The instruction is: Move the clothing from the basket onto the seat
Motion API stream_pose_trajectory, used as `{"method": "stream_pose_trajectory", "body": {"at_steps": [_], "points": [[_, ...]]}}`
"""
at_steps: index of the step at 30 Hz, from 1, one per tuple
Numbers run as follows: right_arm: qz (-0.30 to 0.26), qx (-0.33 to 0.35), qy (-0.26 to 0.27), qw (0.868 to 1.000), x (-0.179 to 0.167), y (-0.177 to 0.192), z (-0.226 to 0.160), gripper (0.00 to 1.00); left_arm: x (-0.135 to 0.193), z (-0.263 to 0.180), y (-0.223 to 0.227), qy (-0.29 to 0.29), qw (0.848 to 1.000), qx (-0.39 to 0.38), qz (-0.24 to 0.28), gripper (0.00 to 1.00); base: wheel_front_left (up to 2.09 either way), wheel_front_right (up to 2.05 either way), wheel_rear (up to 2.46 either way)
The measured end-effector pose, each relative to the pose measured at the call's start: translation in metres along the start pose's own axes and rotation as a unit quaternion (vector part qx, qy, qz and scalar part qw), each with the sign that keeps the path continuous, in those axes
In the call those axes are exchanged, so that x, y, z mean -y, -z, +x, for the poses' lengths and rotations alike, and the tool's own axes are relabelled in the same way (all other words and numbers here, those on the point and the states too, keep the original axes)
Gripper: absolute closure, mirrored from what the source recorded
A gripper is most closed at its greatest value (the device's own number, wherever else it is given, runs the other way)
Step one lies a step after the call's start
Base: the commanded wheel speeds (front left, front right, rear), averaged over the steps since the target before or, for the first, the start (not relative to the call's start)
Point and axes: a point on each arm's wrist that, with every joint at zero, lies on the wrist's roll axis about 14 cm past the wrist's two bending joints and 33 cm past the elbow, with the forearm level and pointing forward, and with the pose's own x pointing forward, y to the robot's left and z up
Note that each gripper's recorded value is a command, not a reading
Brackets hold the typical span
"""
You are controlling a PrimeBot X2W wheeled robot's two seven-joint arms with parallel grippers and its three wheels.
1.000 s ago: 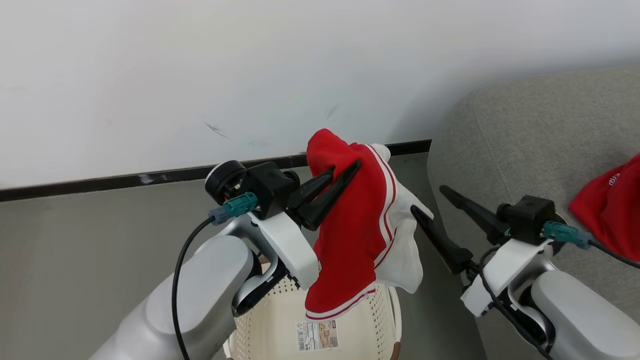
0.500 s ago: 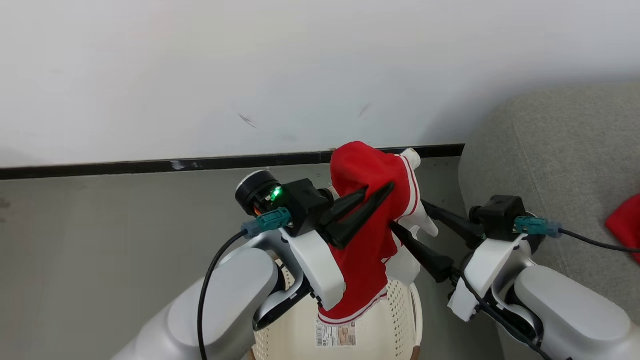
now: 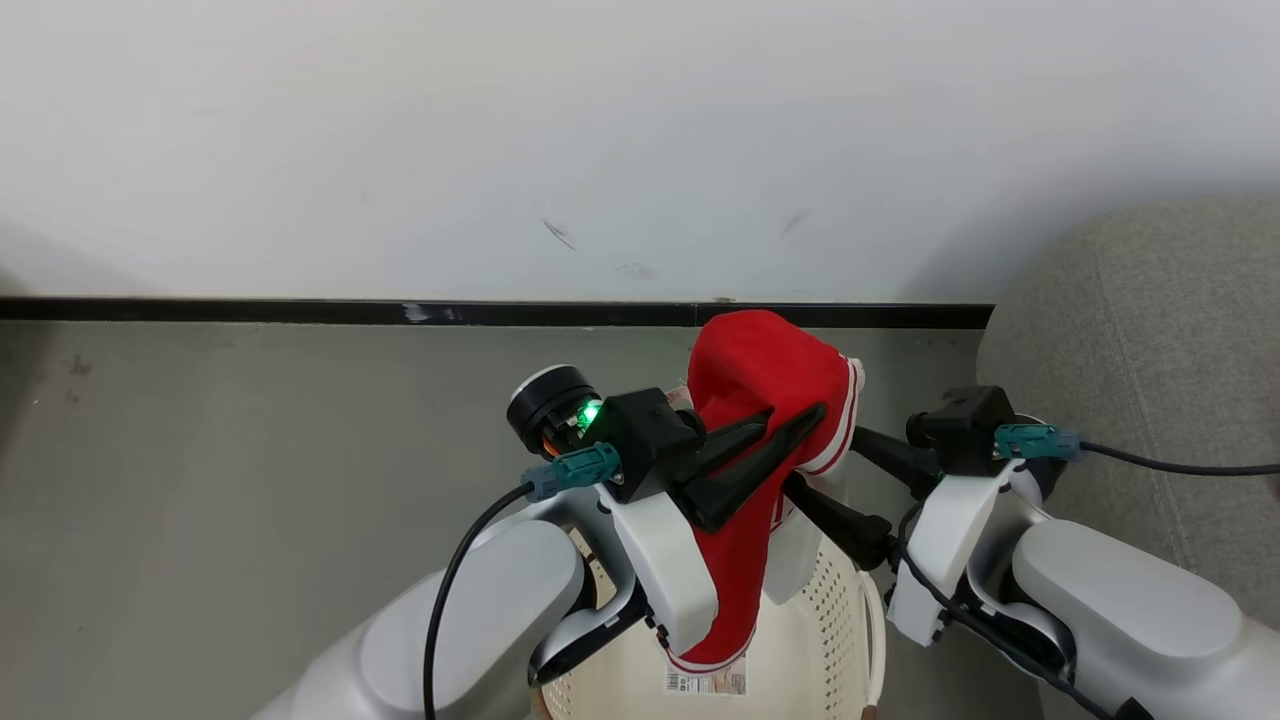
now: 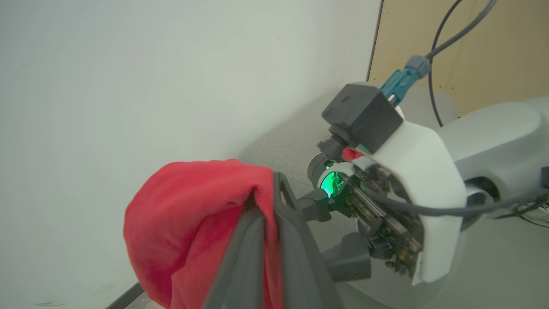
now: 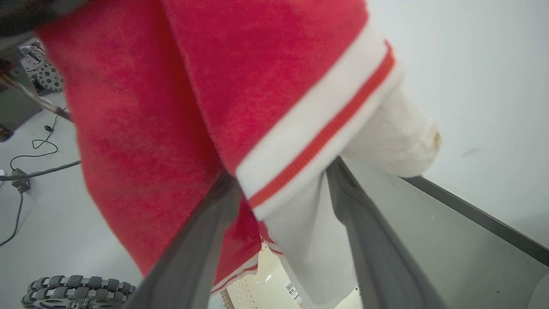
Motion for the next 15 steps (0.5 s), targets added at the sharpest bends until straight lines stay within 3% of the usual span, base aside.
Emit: {"method": "stream_pose_trajectory", "body": {"at_steps": [1, 15], "points": [[0.001, -0.004, -0.001, 1.0, 0.0, 0.003, 0.0, 1.0, 0.0, -0.001, 0.0, -0.001, 1.0, 0.0, 0.0, 1.0, 0.0, 0.0, 0.0], [0.007, 0.022, 0.041, 0.999, 0.031, -0.018, -0.003, 1.0, -0.014, -0.009, 0.001, -0.021, 1.0, -0.007, 0.001, 1.0, 0.0, 0.0, 0.0]]}}
